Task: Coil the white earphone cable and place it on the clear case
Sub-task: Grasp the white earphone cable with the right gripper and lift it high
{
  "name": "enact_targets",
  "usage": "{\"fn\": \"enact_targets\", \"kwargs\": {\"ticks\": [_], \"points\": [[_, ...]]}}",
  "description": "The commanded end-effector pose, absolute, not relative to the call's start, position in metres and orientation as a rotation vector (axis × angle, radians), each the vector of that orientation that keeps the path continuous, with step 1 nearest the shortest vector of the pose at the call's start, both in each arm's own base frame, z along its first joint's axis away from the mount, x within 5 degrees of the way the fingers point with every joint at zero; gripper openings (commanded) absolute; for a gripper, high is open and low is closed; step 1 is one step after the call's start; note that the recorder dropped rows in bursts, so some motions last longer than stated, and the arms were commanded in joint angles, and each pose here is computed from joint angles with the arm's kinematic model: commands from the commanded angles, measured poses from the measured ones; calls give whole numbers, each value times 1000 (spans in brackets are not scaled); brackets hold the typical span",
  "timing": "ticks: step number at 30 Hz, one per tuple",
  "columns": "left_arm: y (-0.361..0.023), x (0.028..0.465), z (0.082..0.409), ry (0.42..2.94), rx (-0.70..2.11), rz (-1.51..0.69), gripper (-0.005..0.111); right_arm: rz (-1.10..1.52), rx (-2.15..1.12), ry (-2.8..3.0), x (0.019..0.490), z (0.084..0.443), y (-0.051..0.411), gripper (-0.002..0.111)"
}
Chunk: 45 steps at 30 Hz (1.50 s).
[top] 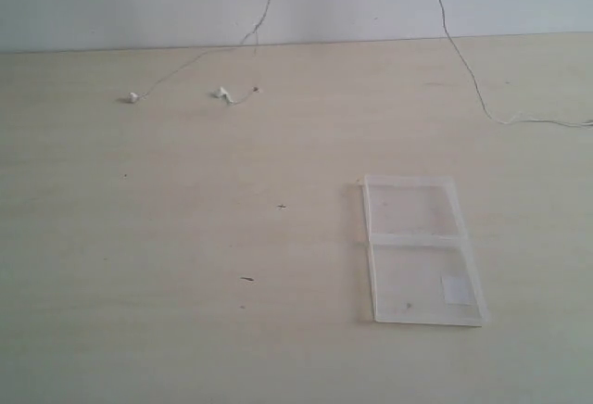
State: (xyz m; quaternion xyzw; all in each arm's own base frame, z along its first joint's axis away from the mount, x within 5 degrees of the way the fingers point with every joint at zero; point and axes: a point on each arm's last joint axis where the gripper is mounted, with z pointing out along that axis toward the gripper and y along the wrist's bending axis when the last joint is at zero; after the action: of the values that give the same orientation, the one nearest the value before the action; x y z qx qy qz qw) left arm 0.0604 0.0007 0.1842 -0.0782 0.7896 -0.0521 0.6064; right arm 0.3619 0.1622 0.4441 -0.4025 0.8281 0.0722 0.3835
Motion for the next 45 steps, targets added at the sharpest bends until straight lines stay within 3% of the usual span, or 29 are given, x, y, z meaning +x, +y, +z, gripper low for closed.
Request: {"fn": "enact_targets", "kwargs": {"ticks": [1, 10, 21, 42, 45], "points": [[1, 60, 185, 1819, -178, -117, 0, 248, -954, 2015, 321, 490, 149, 0], [1, 60, 185, 1819, -178, -117, 0, 276, -892, 1840, 252, 549, 125, 0], [1, 60, 185, 1819, -178, -117, 0, 381, -863, 1649, 187, 589, 109, 0], [3, 61, 188, 1787, -30, 31, 0, 618, -894, 1513, 145, 608, 110, 0], [1, 63, 210, 1532, -227, -202, 0, 665, -895, 1489, 142, 611, 112, 0]]}}
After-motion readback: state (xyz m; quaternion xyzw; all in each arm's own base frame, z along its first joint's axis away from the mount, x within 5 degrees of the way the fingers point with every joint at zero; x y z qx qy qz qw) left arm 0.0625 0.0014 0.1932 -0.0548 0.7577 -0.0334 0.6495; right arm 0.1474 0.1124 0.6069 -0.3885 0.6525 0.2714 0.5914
